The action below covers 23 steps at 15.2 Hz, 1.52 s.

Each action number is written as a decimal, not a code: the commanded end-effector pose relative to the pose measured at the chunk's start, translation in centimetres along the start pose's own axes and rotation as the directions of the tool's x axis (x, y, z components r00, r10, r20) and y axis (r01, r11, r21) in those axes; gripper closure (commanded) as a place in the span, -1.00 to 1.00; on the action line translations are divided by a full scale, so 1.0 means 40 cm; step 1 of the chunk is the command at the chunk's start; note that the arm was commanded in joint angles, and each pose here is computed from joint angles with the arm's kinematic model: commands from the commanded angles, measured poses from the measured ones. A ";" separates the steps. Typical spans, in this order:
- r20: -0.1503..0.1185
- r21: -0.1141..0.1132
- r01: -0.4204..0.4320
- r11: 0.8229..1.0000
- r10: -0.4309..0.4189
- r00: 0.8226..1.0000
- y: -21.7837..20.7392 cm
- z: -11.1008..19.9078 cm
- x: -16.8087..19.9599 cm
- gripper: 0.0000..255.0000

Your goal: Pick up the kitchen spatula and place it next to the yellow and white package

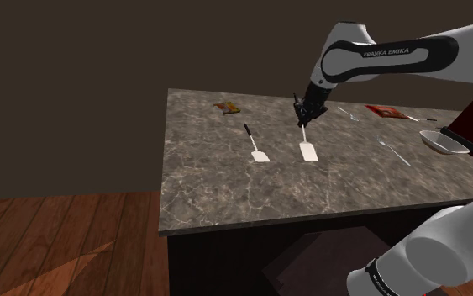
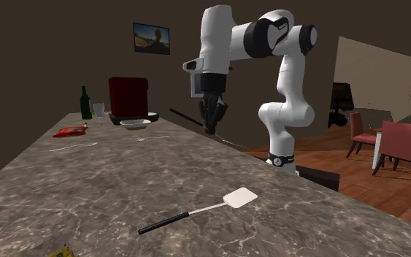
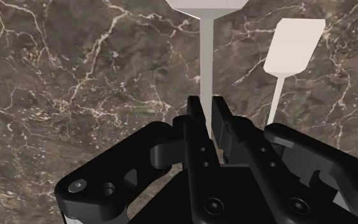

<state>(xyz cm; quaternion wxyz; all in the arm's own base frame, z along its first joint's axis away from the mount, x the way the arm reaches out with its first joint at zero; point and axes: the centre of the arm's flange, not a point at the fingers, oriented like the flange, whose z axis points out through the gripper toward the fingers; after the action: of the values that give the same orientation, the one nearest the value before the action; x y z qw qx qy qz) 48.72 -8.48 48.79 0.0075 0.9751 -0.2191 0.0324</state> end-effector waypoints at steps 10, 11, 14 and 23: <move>0.000 0.001 -0.001 1.000 0.001 1.000 -0.327 0.012 0.163 1.00; 0.000 0.001 -0.001 1.000 0.001 1.000 -0.357 0.013 0.177 1.00; 0.000 0.001 -0.001 1.000 0.001 1.000 -0.445 0.016 0.222 1.00; 0.000 0.001 -0.001 1.000 0.001 1.000 -0.711 0.024 0.354 1.00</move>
<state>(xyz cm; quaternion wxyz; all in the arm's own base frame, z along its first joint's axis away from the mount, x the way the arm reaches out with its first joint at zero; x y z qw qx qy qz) 72.75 10.51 48.80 0.0068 0.9752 -0.2189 0.0326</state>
